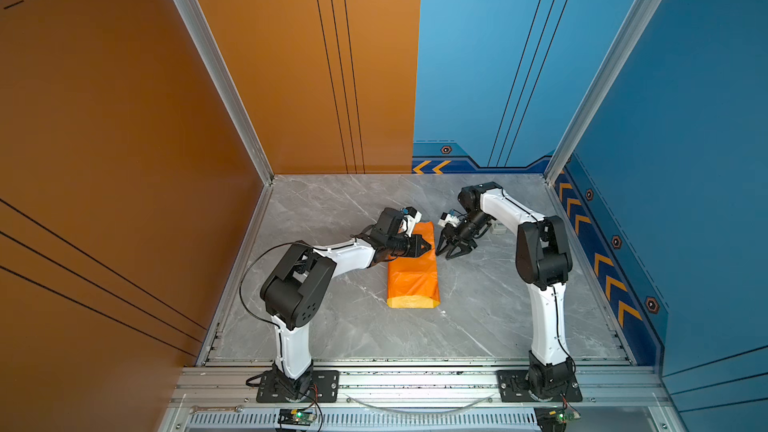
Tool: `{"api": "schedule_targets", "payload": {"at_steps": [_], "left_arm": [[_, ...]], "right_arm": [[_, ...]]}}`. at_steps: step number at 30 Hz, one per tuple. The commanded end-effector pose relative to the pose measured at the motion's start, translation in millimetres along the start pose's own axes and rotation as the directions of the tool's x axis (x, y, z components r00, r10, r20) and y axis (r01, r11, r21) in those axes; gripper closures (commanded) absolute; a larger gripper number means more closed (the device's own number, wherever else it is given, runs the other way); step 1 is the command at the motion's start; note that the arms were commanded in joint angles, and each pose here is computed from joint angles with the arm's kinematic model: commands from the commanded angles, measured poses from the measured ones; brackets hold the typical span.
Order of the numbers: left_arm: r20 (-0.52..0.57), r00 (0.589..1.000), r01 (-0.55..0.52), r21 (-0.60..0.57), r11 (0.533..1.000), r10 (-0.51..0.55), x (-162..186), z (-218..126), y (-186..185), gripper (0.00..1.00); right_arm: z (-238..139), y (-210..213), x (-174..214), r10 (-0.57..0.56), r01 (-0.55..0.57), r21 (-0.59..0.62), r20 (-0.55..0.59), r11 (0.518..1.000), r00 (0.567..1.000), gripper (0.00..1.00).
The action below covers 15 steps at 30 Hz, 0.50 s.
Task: Wrap the gift box in paper
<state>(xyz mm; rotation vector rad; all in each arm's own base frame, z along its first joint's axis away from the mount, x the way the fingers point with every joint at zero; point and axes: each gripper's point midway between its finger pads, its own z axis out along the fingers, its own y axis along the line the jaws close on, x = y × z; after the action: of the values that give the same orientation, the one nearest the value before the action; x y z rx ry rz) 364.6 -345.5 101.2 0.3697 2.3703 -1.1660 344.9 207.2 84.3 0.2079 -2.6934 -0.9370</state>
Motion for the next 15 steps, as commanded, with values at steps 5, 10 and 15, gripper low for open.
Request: {"api": "schedule_targets", "payload": {"at_steps": [5,10,15], "left_arm": [[-0.089,0.994,0.054,-0.131,0.99,-0.066,36,-1,36,0.87],[-0.088,0.994,0.054,-0.134,0.99,-0.066,35,-1,36,0.87],[-0.09,0.994,0.056,-0.133,0.989,-0.069,36,0,36,0.87]], "right_arm": [[-61,10,13,-0.018,-0.004,0.101,0.215,0.995,0.977,0.66],[-55,33,12,-0.035,0.01,0.08,0.315,0.997,0.948,0.82],[-27,47,10,-0.03,-0.002,0.094,0.341,0.996,0.94,0.66]]}}
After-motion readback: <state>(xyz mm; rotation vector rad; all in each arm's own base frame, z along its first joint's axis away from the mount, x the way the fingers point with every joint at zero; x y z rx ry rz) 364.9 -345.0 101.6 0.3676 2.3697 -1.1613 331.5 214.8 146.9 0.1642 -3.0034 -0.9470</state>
